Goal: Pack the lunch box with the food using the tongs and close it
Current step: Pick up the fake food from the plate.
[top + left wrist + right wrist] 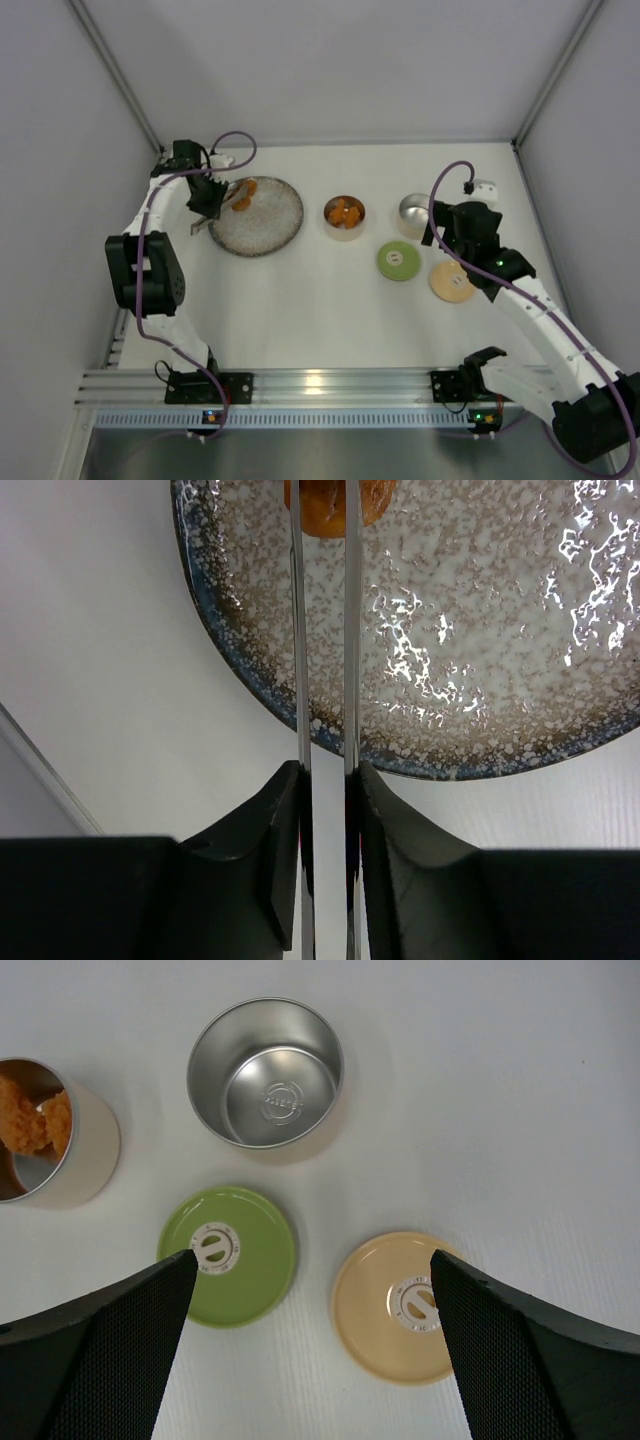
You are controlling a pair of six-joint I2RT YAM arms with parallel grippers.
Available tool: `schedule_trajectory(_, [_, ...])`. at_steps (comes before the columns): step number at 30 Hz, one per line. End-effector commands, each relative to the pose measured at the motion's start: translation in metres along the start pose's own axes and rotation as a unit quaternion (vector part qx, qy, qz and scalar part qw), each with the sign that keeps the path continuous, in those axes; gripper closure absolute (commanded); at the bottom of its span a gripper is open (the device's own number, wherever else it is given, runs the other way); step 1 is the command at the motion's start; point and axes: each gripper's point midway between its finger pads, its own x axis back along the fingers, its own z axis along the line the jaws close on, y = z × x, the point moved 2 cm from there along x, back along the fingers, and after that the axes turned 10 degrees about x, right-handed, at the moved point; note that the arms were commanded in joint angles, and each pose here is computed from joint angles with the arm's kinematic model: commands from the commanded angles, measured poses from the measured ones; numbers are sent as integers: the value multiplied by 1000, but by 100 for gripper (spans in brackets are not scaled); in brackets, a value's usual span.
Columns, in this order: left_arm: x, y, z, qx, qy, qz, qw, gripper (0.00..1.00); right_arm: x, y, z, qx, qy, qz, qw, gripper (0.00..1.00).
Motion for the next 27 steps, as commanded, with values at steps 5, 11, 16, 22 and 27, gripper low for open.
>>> schedule_trajectory(5, [28,21,-4,-1,1,-54,999,99,7,12,3,-6,5,-21,1000,1])
schedule_trajectory(11, [50,41,-12,18,-14,-80,997,100,6,12,4,-7,6,-22,1000,1])
schedule_trajectory(16, [64,58,-27,-4,-19,-98,995,100,7,14,3,-6,3,-24,1000,1])
schedule_trajectory(22, [84,87,-110,-109,-59,-128,984,100,6,17,-8,-19,-38,-20,999,1])
schedule_trajectory(27, [90,97,-191,-161,-139,-136,968,100,7,21,-13,-19,-42,-4,999,0])
